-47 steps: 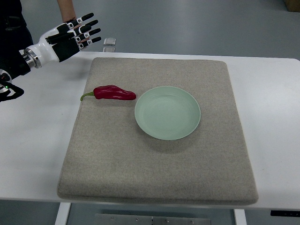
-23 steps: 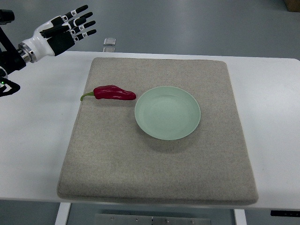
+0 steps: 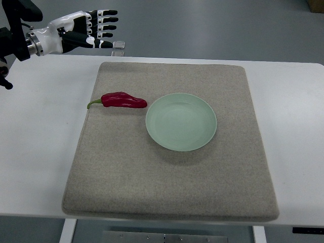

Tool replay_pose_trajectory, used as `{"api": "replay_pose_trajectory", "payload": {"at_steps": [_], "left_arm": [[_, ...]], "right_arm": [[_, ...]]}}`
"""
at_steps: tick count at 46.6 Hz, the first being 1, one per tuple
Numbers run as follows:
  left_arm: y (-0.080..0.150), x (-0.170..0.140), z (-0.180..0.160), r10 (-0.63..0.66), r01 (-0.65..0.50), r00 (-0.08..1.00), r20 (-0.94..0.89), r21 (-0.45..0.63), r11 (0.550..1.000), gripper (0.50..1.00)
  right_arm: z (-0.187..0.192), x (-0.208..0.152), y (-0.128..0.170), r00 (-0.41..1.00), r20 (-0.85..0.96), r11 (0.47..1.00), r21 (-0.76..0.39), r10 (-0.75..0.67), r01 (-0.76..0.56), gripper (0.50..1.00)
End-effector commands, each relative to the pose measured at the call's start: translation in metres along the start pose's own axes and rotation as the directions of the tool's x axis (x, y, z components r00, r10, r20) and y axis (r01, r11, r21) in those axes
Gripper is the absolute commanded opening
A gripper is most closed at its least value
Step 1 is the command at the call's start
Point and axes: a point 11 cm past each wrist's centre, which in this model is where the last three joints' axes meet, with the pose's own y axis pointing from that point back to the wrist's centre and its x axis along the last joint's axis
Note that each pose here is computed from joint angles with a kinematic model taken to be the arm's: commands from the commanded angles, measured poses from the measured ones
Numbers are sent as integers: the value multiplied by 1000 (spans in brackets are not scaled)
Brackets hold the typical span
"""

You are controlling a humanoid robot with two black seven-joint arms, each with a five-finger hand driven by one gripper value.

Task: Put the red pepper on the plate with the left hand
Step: 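Move the left hand forward over the mat toward the red pepper, then lower the left hand onto the red pepper's stem end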

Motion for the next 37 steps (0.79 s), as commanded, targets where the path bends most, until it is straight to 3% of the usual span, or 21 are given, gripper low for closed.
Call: {"api": "replay_pose_trajectory", "payload": {"at_steps": [1, 15, 23, 31, 37], "left_arm": [[-2, -4, 0, -47, 40, 991, 126, 56, 998, 994], [-8, -13, -13, -87, 25, 927, 366, 171, 985, 994], [-14, -27, -25, -182, 61, 858, 480, 257, 964, 994], [-15, -38, -33, -243, 92, 818, 521, 299, 950, 994], [-17, -37, -38, -216, 41, 776, 592, 295, 955, 994]], "right_arm": [[0, 0, 0, 1000, -1, 1000, 0, 0, 0, 928], [0, 0, 0, 1000, 1, 1000, 0, 0, 0, 928], [0, 0, 0, 1000, 1, 1000, 0, 0, 0, 928], [0, 0, 0, 1000, -1, 1000, 0, 0, 0, 928], [0, 0, 0, 1000, 1, 1000, 0, 0, 0, 928]]}}
